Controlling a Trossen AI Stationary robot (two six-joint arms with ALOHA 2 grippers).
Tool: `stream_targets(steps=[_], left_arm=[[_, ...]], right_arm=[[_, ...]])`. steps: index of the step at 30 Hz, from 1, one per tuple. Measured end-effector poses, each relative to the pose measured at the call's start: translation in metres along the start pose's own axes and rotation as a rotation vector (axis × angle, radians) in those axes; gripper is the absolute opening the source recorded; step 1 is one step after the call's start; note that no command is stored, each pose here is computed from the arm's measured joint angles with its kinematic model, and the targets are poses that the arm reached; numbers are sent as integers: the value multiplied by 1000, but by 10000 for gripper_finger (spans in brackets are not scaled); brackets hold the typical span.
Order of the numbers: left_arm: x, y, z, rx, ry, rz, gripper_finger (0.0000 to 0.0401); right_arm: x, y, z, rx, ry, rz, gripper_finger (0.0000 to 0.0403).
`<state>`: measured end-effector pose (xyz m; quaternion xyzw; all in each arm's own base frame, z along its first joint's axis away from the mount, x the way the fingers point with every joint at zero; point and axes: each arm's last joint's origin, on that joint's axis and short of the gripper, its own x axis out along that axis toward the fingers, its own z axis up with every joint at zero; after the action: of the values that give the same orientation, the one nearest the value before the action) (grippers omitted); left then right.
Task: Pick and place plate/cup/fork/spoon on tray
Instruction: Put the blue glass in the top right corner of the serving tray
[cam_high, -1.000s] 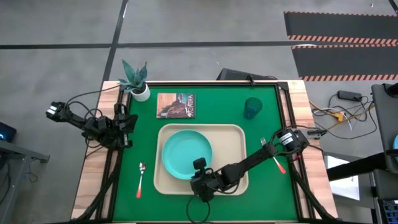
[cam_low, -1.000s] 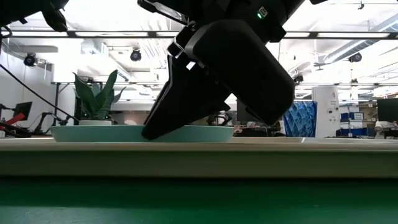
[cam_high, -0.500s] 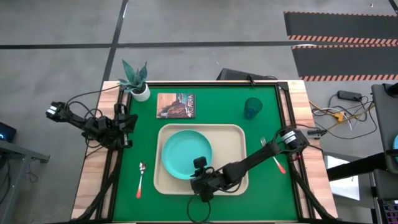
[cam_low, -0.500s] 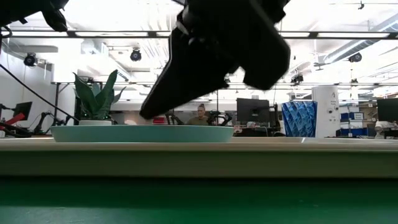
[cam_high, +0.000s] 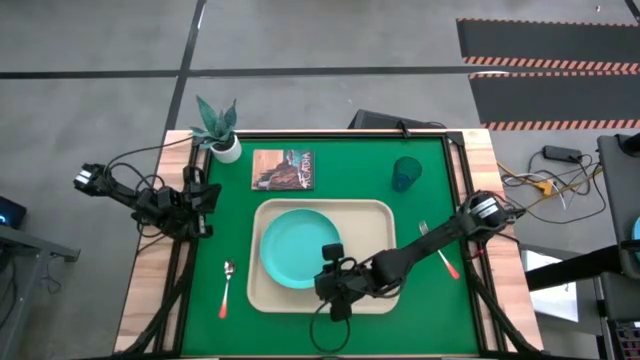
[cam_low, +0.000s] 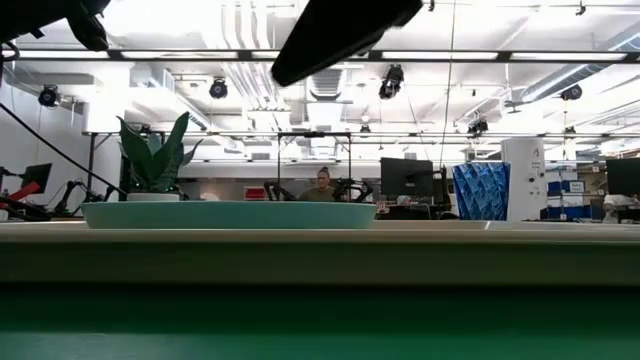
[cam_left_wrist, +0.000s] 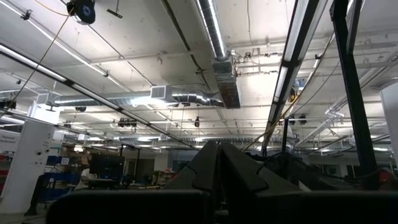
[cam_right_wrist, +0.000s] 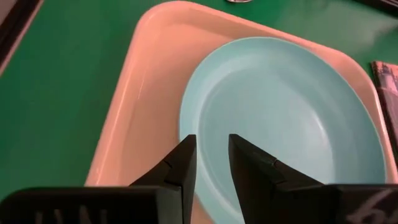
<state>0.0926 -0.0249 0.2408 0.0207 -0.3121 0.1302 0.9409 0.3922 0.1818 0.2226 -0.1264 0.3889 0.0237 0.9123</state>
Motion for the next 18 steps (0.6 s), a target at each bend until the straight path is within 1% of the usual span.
stream_targets(steps=[4,10,14,18], left_arm=[[0,0,0,1,2,-1,4],[0,0,0,1,2,-1,4],[0,0,0,0,1,-1,4],[0,0,0,0,0,0,4]], right_arm=[[-14,-6,-1,-16,27,-3,81],[-30,-23,-5,-8,12,-18,69],[-35,-36,-15,11,6,-34,69],[-37,-49,-28,17,-60,-51,73]])
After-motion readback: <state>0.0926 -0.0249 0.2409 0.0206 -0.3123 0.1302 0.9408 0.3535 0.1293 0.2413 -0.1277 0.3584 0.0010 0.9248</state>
